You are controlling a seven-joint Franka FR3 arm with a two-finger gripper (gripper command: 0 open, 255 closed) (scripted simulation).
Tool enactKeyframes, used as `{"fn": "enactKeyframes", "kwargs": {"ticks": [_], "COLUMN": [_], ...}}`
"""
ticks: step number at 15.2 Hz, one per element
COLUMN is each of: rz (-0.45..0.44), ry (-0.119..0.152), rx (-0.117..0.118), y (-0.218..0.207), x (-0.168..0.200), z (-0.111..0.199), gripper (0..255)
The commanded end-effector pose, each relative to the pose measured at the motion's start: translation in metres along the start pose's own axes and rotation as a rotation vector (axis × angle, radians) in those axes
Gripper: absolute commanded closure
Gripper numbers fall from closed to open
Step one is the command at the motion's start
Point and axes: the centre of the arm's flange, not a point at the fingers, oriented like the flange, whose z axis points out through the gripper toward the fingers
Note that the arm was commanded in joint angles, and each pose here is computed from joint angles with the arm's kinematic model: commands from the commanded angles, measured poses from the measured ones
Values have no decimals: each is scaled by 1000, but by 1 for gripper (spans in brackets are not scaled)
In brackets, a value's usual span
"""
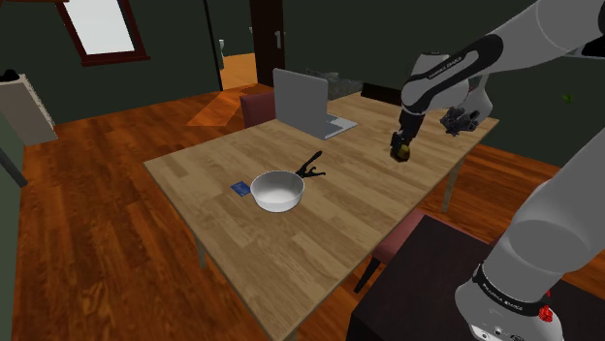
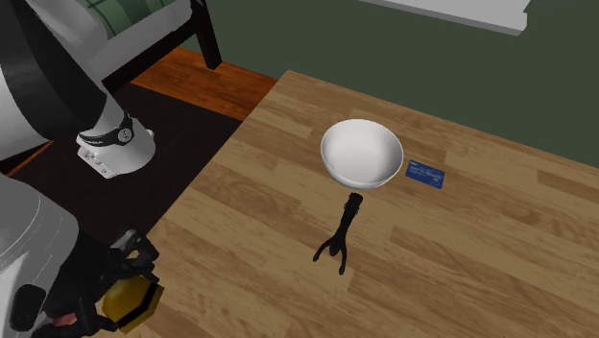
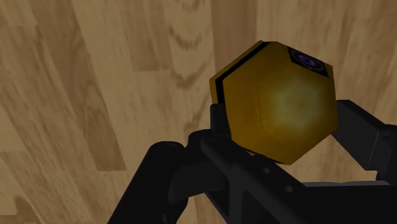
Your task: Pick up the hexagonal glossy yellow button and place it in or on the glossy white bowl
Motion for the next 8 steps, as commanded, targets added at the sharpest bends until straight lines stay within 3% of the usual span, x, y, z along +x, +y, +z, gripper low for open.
{"fn": "enactKeyframes", "kwargs": {"ticks": [1, 8], "rz": [0, 0], "ry": [-1, -1], "rx": [0, 0], "y": [1, 3], "x": [-1, 4], "z": [-12, -48], "gripper": [255, 255]}}
